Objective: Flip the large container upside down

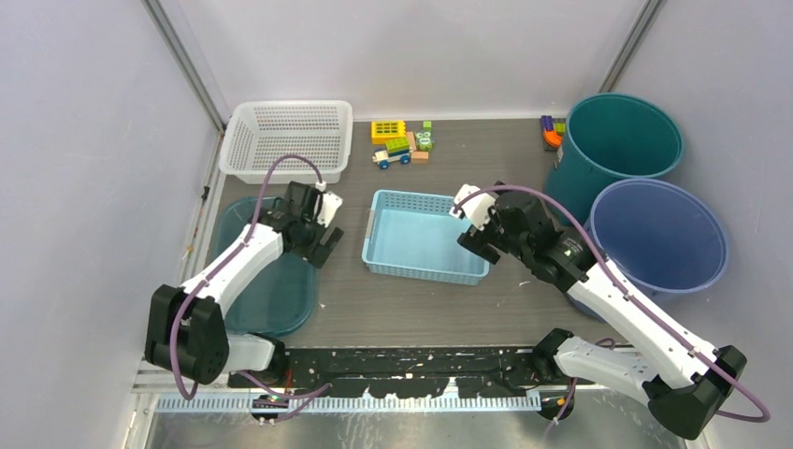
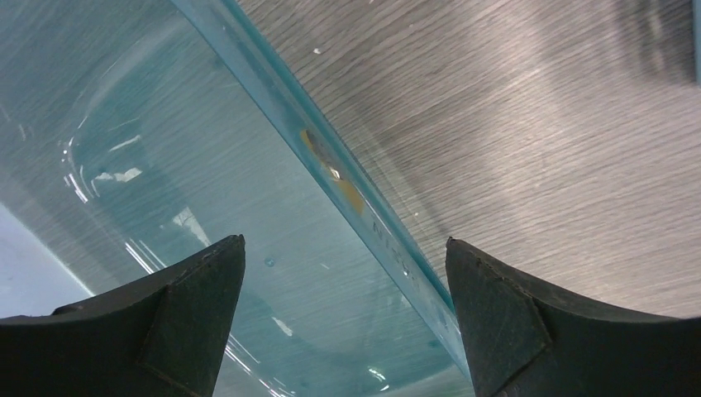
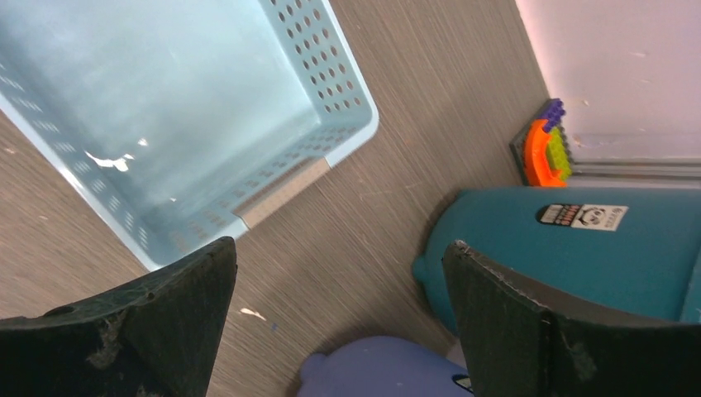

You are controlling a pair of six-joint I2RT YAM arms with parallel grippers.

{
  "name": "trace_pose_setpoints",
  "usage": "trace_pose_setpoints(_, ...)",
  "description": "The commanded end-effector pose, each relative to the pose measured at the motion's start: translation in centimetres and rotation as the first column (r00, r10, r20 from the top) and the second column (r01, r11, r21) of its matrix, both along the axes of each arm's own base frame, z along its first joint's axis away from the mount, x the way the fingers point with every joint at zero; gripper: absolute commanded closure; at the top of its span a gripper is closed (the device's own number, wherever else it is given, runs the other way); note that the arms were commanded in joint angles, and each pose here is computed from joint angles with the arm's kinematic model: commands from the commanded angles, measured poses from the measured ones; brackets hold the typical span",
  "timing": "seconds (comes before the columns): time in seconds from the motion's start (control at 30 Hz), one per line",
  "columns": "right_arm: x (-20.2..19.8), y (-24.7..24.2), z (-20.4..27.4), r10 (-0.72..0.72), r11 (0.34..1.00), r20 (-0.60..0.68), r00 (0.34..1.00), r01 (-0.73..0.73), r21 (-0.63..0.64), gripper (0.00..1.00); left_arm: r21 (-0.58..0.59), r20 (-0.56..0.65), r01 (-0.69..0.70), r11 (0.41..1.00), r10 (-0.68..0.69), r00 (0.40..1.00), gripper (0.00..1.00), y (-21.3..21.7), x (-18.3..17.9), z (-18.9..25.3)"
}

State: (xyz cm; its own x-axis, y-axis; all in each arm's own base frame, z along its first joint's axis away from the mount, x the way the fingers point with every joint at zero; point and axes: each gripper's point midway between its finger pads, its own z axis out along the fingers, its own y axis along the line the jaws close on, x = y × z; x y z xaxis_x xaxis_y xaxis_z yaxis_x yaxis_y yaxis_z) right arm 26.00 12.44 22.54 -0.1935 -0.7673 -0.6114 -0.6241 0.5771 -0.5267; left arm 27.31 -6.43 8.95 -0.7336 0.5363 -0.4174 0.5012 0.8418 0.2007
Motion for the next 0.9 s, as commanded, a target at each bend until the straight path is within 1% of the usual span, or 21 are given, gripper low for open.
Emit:
trace_pose_setpoints(0.0,0.3,-2.9,0.1,-0.026,0.988,0.077,0.997,0.037,-0.148,0.02,0.067,0.089,-0.055,0.996,0.049,0.995,0.08,1.5,1.1,1.1)
trace_pose_setpoints(0.07,-0.1,-4.0,-0.7,-0.019,0.975,0.077,0.997,0.036,-0.219,0.02,0.087,0.106,-0.06,0.994,0.051,0.993,0.08,2.0,1.0,1.3)
trace_pose_setpoints(0.13,-0.6,-4.7,-1.5,-0.004,0.965,0.063,0.998,0.02,-0.263,0.01,0.1,0.115,-0.057,0.993,0.045,0.992,0.08,2.3,0.8,1.4)
trace_pose_setpoints(0.3,-1.6,-5.3,-2.8,0.012,0.957,0.014,1.0,-0.008,-0.29,0.0,0.105,0.124,-0.052,0.993,0.038,0.992,0.08,2.6,0.3,1.5)
trace_pose_setpoints(0.37,-1.6,-5.4,-3.1,0.007,0.955,0.007,1.0,-0.005,-0.298,0.01,0.086,0.133,-0.047,0.995,0.035,0.99,0.07,2.3,0.5,2.0)
trace_pose_setpoints(0.47,-1.2,-5.6,-3.8,0.01,0.947,0.007,1.0,-0.008,-0.322,0.01,0.026,0.139,-0.005,1.0,0.001,0.99,0.06,1.1,0.4,3.5)
trace_pose_setpoints(0.57,-0.5,-5.9,-4.6,0.031,0.927,0.026,0.999,-0.019,-0.375,0.01,-0.07,0.176,0.065,0.995,-0.052,0.983,0.02,-0.8,0.3,6.0)
trace_pose_setpoints(0.67,-0.2,-6.6,-6.5,0.078,0.89,0.017,0.997,-0.062,-0.453,0.0,-0.175,0.227,0.143,0.974,-0.101,0.969,0.0,-2.9,-0.1,8.8)
trace_pose_setpoints(0.73,0.0,-6.8,-7.5,0.111,0.87,0.002,0.994,-0.096,-0.483,0.0,-0.228,0.25,0.19,0.955,-0.131,0.959,0.0,-4.0,-0.4,10.2)
trace_pose_setpoints(0.87,0.6,-6.4,-8.5,0.158,0.864,-0.019,0.987,-0.147,-0.481,0.0,-0.269,0.255,0.256,0.928,-0.188,0.948,0.0,-5.0,-1.5,10.9)
